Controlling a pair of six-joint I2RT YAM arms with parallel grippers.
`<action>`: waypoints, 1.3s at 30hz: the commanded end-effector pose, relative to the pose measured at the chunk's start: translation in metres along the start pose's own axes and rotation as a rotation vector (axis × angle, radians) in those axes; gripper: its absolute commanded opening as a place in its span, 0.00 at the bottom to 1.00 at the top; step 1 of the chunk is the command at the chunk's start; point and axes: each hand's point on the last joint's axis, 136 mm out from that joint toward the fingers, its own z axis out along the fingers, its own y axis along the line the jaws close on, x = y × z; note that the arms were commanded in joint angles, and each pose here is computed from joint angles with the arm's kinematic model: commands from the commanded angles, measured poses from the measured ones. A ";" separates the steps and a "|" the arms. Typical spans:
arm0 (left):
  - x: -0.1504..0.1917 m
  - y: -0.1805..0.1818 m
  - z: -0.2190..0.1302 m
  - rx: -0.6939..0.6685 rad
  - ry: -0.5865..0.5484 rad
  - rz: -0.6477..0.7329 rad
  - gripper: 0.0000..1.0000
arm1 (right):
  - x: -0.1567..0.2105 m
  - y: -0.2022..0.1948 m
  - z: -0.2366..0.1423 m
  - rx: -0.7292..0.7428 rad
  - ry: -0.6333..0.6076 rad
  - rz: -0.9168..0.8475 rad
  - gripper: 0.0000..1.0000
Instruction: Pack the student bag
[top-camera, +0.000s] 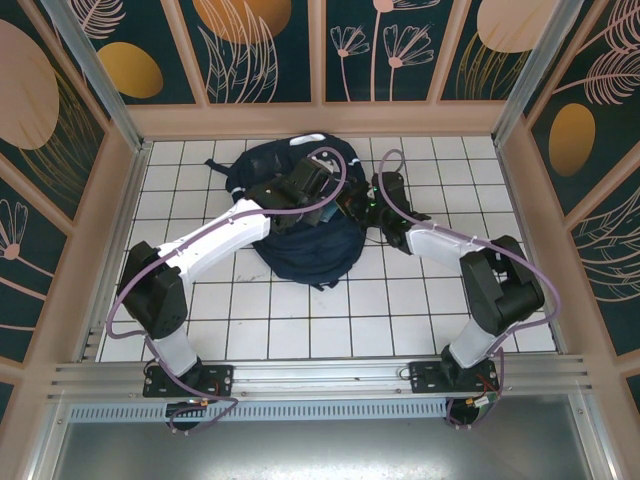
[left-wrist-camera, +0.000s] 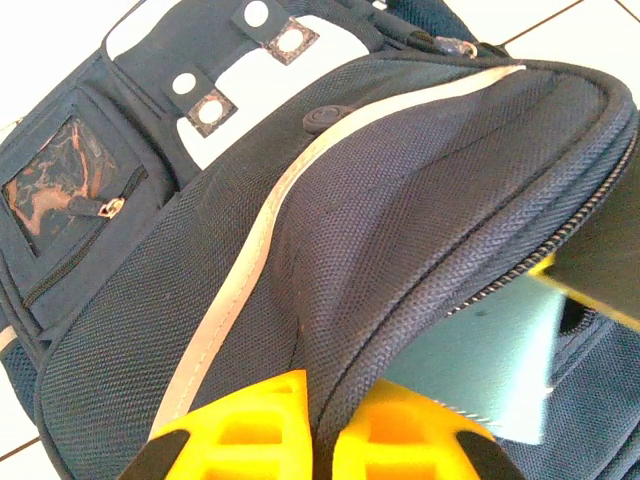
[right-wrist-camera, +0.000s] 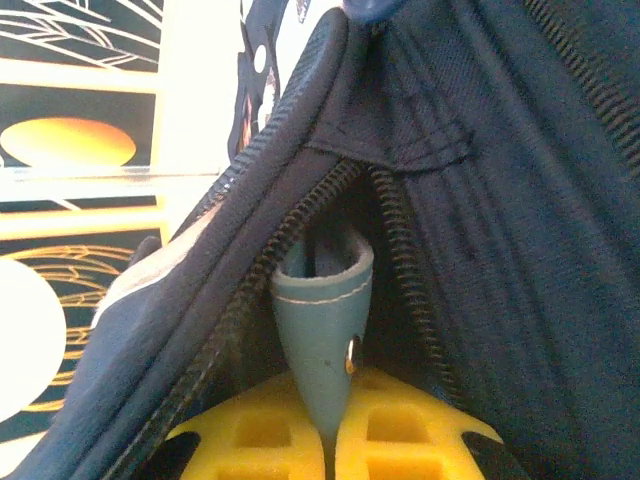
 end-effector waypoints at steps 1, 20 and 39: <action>-0.090 -0.012 -0.062 0.133 -0.312 -0.146 0.03 | -0.005 0.005 0.017 0.014 -0.108 0.066 0.03; -0.079 -0.012 -0.055 0.129 -0.268 -0.166 0.09 | 0.019 -0.014 -0.006 0.136 0.037 0.116 0.58; -0.065 -0.071 -0.017 0.380 -0.167 -0.133 0.11 | 0.002 -0.001 -0.052 0.032 0.047 0.166 0.19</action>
